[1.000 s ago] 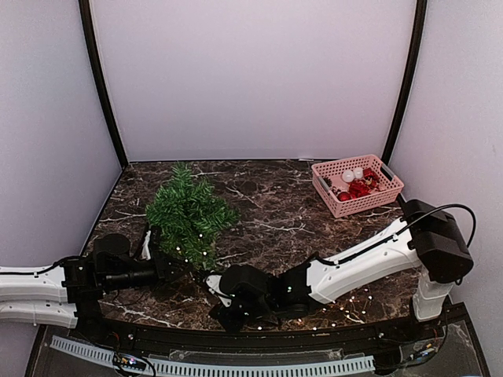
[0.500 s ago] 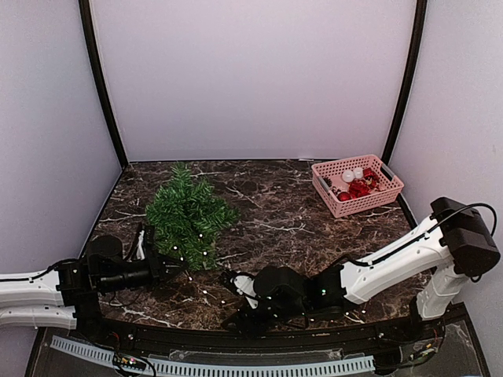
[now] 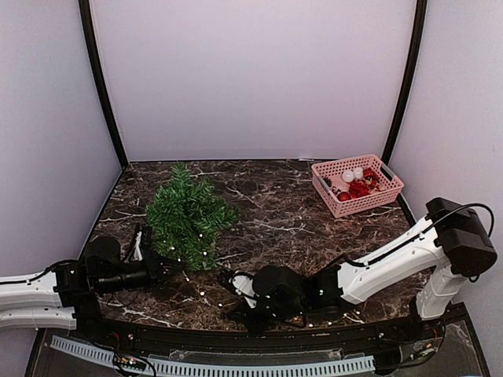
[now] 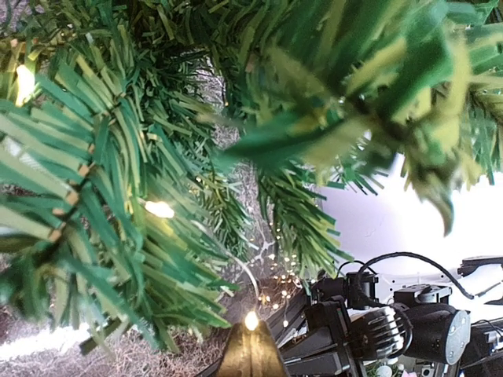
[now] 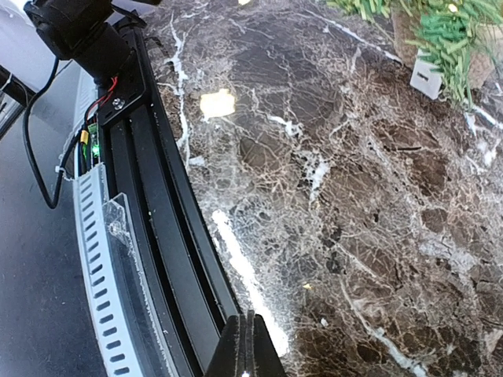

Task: Decorate the small christmas tree
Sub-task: Wrap the side of the string light in the gap of the branches.

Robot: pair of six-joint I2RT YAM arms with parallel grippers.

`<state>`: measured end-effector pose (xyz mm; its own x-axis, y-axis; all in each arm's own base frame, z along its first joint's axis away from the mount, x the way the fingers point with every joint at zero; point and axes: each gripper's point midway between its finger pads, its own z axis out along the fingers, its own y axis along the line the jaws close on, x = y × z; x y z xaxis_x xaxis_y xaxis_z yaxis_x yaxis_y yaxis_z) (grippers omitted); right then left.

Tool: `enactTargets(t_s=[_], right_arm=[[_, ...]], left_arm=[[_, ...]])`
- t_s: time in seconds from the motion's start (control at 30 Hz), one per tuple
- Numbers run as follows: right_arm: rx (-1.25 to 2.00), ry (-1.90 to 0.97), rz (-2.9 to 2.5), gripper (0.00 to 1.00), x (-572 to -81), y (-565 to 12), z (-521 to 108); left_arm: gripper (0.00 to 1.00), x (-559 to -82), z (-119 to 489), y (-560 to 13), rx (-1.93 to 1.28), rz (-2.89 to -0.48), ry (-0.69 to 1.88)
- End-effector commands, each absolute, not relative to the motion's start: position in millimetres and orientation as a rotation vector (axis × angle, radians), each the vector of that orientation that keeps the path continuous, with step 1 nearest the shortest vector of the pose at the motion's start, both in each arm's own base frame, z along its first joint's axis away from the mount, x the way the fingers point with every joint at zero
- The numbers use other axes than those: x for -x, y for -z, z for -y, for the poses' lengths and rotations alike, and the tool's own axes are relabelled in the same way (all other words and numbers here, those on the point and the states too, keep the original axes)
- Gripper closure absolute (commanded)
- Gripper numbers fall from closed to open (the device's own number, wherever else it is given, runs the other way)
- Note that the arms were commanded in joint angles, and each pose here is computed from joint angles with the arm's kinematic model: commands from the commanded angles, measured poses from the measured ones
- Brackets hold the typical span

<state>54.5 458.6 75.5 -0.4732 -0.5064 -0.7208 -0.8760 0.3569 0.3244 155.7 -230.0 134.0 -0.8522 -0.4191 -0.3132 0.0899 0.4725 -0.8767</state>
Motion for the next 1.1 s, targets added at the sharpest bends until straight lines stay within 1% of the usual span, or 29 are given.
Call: enactTargets(t_s=[0.0, 0.17, 0.27, 0.33, 0.4, 0.47, 0.5, 0.53, 0.57, 0.6, 0.67, 0.77, 0.87, 1.07], right_arm=[[1.211, -0.973, -2.102, 1.00, -55, -73, -464], [1.217, -0.946, -2.139, 1.00, -55, -64, -461], [1.186, -0.916, -2.172, 1.00, -59, -60, -458], [1.160, -0.897, -2.186, 1.00, -62, -61, -456], [1.122, -0.892, -2.189, 1.00, -66, -66, -456], [1.103, -0.902, -2.184, 1.00, -67, -73, -456], [1.095, -0.913, -2.177, 1.00, -68, -77, -457], [1.094, -0.927, -2.168, 1.00, -67, -82, -458], [1.096, -0.947, -2.162, 1.00, -65, -86, -459], [1.100, -0.965, -2.151, 1.00, -63, -91, -460], [1.117, -1.007, -2.130, 1.00, -58, -99, -461], [1.178, -1.091, -2.087, 1.00, -45, -110, -461], [1.218, -1.155, -2.048, 1.00, -36, -123, -460], [1.147, -1.205, -1.985, 1.00, -41, -155, -462]], left_arm=[[1.00, -155, 217, -115, 0.323, -2.264, 1.292], [1.00, -153, 209, -97, 0.352, -2.286, 1.257], [1.00, -152, 213, -97, 0.326, -2.281, 1.275], [0.97, -153, 215, -98, 0.288, -2.279, 1.266], [0.91, -154, 216, -103, 0.261, -2.268, 1.261], [0.79, -155, 217, -109, 0.235, -2.255, 1.256], [0.75, -154, 216, -111, 0.226, -2.257, 1.248], [0.67, -154, 216, -114, 0.209, -2.248, 1.244], [0.64, -153, 213, -113, 0.205, -2.266, 1.222], [0.57, -153, 211, -116, 0.200, -2.254, 1.220], [0.52, -151, 206, -119, 0.201, -2.252, 1.209], [0.46, -146, 197, -120, 0.203, -2.259, 1.194], [0.41, -143, 187, -132, 0.218, -2.217, 1.211], [0.38, -139, 175, -136, 0.253, -2.215, 1.196]])
